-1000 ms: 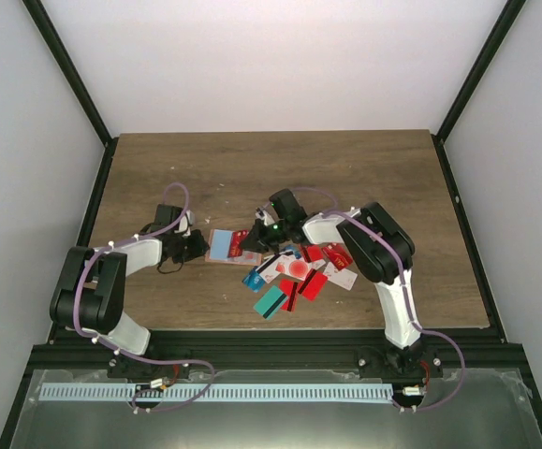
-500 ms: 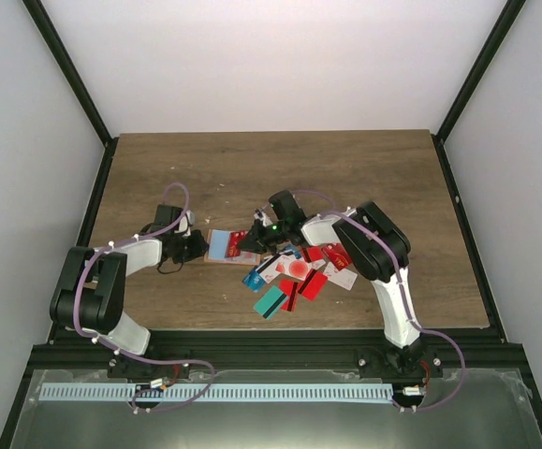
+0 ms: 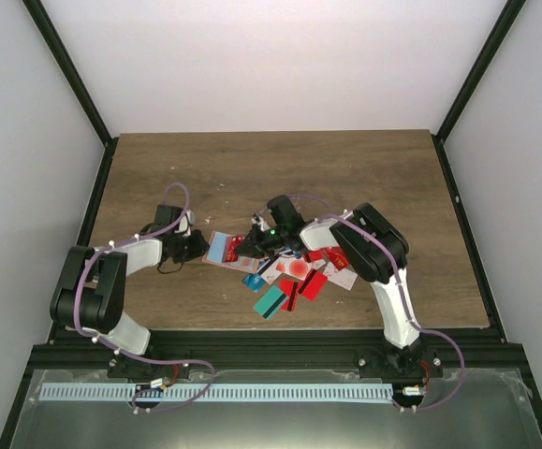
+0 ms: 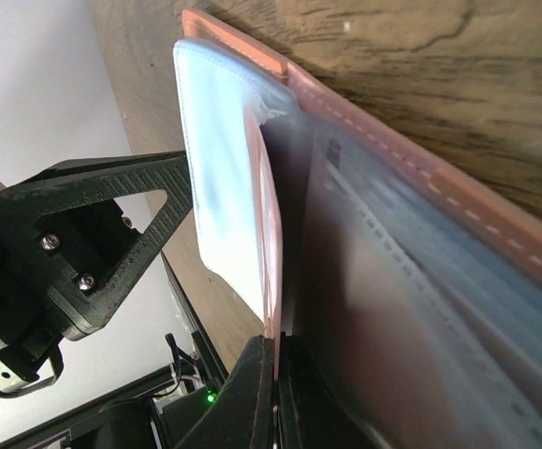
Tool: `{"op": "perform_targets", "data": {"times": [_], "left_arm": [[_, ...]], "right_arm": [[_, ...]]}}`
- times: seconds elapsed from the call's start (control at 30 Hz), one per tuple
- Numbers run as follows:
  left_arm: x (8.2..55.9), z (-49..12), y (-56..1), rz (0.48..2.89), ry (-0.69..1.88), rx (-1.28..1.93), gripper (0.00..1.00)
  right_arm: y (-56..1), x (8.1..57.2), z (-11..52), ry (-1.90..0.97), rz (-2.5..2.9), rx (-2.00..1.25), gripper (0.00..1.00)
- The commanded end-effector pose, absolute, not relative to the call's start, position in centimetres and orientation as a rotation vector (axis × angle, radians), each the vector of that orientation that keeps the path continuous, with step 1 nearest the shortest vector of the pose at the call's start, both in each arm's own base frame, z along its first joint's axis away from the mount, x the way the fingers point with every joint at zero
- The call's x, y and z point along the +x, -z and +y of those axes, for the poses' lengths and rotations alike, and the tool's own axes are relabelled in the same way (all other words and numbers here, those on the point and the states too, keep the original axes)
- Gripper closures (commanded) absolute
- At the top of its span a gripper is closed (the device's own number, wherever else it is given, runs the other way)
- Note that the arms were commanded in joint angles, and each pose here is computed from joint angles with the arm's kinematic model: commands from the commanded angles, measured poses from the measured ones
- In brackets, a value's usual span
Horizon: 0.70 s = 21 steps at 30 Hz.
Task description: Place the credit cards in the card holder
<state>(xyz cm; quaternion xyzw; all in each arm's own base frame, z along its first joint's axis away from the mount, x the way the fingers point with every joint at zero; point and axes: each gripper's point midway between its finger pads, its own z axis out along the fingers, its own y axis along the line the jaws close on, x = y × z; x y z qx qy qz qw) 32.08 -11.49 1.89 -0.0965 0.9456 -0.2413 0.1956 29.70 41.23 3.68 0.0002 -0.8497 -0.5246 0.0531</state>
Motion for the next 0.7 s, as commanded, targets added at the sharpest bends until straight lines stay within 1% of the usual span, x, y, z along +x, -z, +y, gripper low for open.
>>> {"op": "perform_targets", "data": {"times": [0.0,0.27,0.5,0.6,0.67], "left_arm": [[30.9,-11.7,-0.4,2.706,0.677,-0.262,0.86],[30.4,-11.8,-0.3,2.715,0.683,-0.260,0.87],[30.1,-11.9,-0.3,2.718,0.686,-0.264,0.87],[29.9,-11.8,-0.3,2.716,0.688,-0.272,0.87],[29.7,-11.7,-0.3,2.715,0.688,-0.277,0.87]], "right_arm": [[-2.8,28.6,41.7,1.568,-2.556,0.017,0.99],[-2.6,29.7,42.9,1.595,-2.564,0.002,0.99],[-1.9,29.1,44.4,1.582,-2.545,0.030,0.99],[-1.7,29.0,44.4,1.570,-2.554,0.031,0.96],[-1.8,29.0,44.3,1.559,-2.572,0.047,0.89]]}}
